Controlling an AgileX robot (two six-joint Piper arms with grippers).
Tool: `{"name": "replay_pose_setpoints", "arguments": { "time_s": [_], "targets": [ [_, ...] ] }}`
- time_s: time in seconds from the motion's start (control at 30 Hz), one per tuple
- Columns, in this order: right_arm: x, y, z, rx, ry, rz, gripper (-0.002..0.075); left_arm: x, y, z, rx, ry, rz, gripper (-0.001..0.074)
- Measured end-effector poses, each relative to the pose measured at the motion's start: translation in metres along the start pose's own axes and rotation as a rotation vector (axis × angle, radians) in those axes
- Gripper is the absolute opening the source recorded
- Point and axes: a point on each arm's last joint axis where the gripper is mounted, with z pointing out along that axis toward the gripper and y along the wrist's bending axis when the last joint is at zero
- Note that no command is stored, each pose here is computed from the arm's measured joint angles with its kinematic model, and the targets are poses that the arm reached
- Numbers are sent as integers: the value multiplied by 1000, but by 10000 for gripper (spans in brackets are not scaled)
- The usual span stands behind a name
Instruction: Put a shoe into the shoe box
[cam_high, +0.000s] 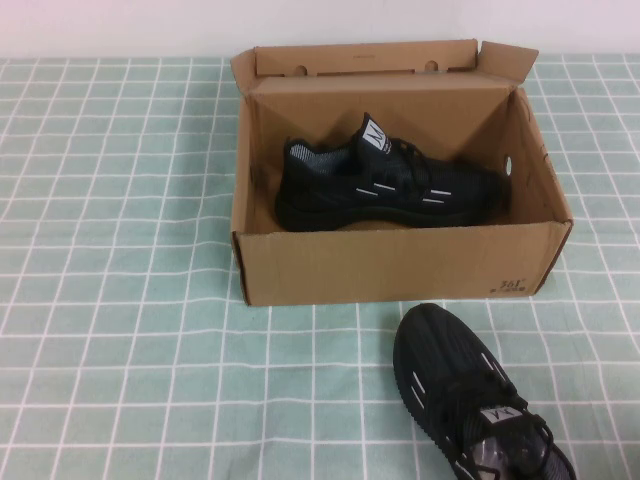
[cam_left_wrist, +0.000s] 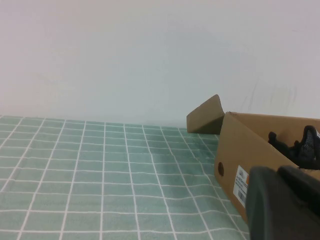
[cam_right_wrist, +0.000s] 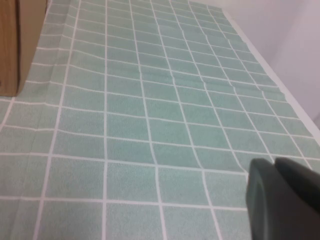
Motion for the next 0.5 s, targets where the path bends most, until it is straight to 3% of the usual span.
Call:
{"name": "replay_pose_setpoints", "arguments": {
  "time_s": [0.27, 0.5],
  "targets": [
    [0, 0, 0, 0, 0, 0, -8, 0, 0, 0, 1, -2, 11, 0],
    [0, 0, 0, 0, 0, 0, -8, 2, 0, 0, -3, 18, 169, 0]
  ]
}}
